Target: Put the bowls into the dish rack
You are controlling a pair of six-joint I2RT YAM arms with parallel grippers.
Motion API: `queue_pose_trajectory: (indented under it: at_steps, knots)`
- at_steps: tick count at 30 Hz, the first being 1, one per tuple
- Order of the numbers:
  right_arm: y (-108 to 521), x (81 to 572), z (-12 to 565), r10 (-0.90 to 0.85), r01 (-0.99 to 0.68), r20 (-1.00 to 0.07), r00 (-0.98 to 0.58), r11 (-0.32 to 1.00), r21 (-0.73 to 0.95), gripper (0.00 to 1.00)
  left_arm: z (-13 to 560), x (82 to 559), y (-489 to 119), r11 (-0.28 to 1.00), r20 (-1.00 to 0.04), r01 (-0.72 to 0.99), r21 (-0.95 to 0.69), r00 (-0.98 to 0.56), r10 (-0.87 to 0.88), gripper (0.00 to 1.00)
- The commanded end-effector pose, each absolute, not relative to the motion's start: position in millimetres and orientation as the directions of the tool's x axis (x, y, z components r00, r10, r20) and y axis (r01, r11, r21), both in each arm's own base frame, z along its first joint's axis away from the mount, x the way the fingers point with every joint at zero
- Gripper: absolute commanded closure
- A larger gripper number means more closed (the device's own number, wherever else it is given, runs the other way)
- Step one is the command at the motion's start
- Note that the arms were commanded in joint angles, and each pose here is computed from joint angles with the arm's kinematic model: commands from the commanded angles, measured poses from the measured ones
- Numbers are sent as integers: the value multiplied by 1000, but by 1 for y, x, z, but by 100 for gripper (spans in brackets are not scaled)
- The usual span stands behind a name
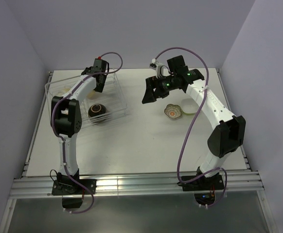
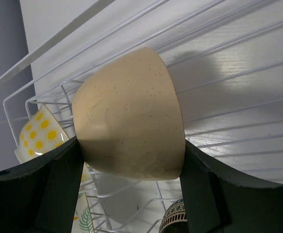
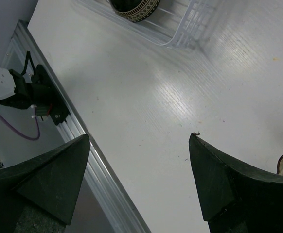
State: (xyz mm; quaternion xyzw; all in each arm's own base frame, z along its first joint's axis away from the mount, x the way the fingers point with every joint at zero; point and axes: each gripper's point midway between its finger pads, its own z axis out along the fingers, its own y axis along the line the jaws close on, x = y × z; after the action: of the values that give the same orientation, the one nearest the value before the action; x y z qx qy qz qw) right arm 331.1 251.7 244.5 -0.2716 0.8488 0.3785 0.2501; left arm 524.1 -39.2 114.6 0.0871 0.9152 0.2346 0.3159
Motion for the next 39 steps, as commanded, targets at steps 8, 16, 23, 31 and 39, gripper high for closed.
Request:
queue_pose_trajectory:
  at_steps: [8,16,23,31,39]
  knots:
    - [248,336,252,-261,-664,-654,-710,559,497,11,130,543,-38,843,-581,-43,536,-743,331,83]
    - [246,336,250,-261,-661,-651,-713,560,499,11,114,540,-42,851,-555,-9,525,-761,335,48]
    - [247,338,248,-256,-657,-648,-717,560,505,11,111,539,-46,862,-555,6,506,-763,331,3]
    - [247,338,248,-255,-656,-647,-718,559,507,10,107,536,-51,878,-550,32,478,-768,327,1]
    - [247,339,246,-256,-654,-644,-721,560,509,10,106,533,-62,901,-551,74,427,-769,325,1]
